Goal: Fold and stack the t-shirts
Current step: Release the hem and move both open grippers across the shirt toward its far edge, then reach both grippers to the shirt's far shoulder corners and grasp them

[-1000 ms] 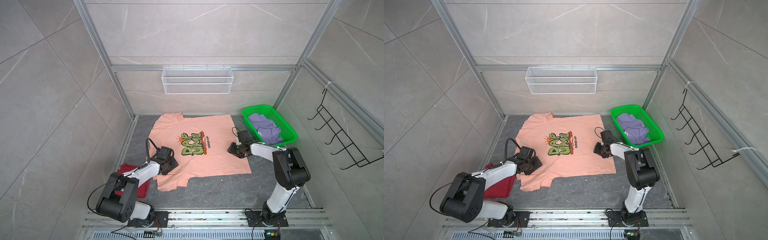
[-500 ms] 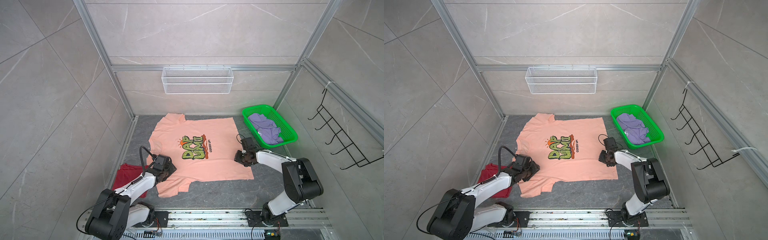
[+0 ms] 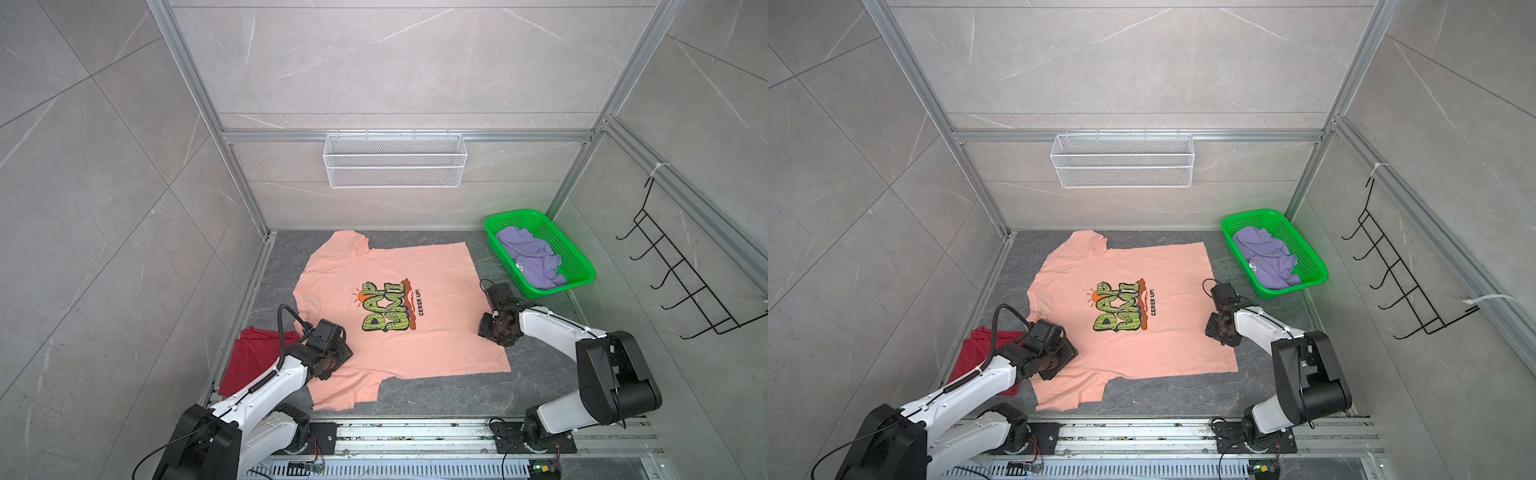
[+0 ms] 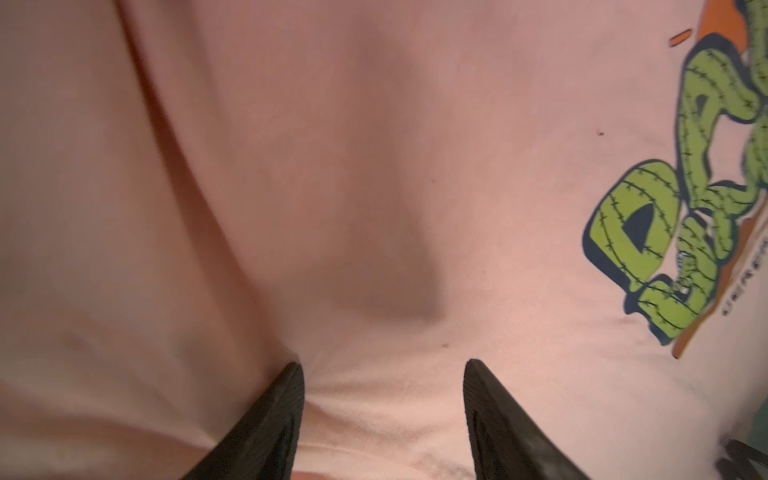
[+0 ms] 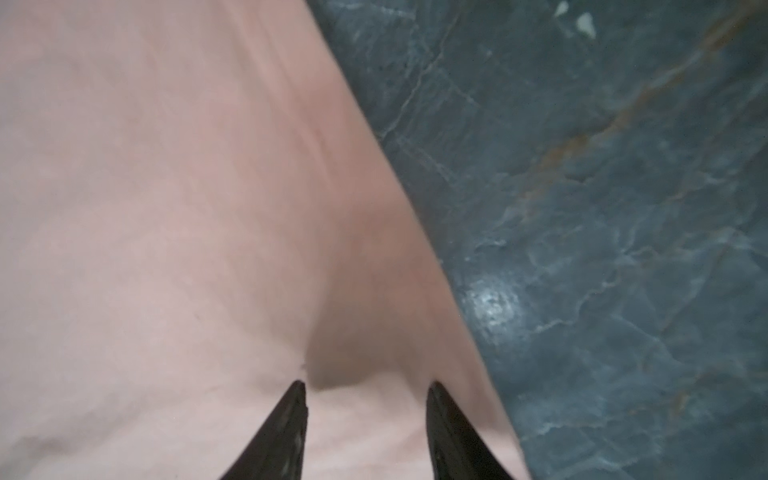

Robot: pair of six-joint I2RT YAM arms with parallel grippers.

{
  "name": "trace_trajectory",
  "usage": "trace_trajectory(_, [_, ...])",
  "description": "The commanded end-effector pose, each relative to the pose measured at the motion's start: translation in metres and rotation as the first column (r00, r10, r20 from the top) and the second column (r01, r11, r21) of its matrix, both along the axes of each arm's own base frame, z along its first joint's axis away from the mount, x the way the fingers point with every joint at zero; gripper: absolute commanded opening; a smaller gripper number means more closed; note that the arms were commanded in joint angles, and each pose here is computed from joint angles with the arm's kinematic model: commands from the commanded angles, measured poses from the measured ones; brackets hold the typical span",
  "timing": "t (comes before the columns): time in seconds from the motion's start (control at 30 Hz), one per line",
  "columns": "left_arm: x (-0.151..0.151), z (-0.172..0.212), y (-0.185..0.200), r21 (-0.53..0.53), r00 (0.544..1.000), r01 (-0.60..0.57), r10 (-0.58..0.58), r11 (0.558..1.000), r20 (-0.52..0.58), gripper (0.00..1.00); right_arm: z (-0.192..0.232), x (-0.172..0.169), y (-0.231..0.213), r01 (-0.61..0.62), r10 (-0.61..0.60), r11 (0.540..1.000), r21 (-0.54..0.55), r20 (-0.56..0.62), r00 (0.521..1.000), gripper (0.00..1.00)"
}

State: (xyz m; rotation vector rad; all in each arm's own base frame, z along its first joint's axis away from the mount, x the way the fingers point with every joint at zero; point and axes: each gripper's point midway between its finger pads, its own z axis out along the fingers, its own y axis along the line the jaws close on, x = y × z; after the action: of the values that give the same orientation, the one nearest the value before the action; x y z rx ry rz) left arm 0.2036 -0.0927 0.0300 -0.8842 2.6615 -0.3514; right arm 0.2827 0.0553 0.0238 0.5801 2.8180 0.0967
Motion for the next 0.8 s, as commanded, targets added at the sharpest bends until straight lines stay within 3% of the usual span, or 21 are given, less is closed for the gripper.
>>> trace_trajectory(0.0, [0.017, 0.031, 0.003, 0.103, 0.995, 0.091, -0.095, 0.991, 0.035, 0.67, 0.036, 0.022, 0.001, -0.010, 0.010, 1.000, 0.000, 0.109, 0.994, 0.50])
trace_trajectory(0.17, [0.079, 0.075, -0.021, 0.145, 0.959, 0.197, -0.221, 0.970, 0.179, 0.69, 0.083, 0.071, 0.020, -0.076, 0.056, 0.996, 0.057, 0.298, 0.953, 0.51])
trace_trajectory(0.3, [0.126, 0.078, -0.024, 0.180, 0.947, 0.204, -0.240, 0.962, 0.211, 0.70, 0.090, 0.109, 0.041, -0.129, 0.078, 0.984, 0.120, 0.364, 0.928, 0.52])
trace_trajectory(0.53, [0.232, 0.084, -0.015, 0.182, 0.924, 0.172, -0.222, 0.968, 0.310, 0.70, 0.084, 0.174, 0.069, -0.166, 0.067, 0.966, 0.198, 0.428, 0.901, 0.52])
trace_trajectory(0.77, [0.321, 0.094, 0.024, 0.236, 0.899, 0.158, -0.239, 0.959, 0.368, 0.70, 0.098, 0.240, 0.076, -0.188, 0.067, 0.968, 0.164, 0.554, 0.830, 0.56])
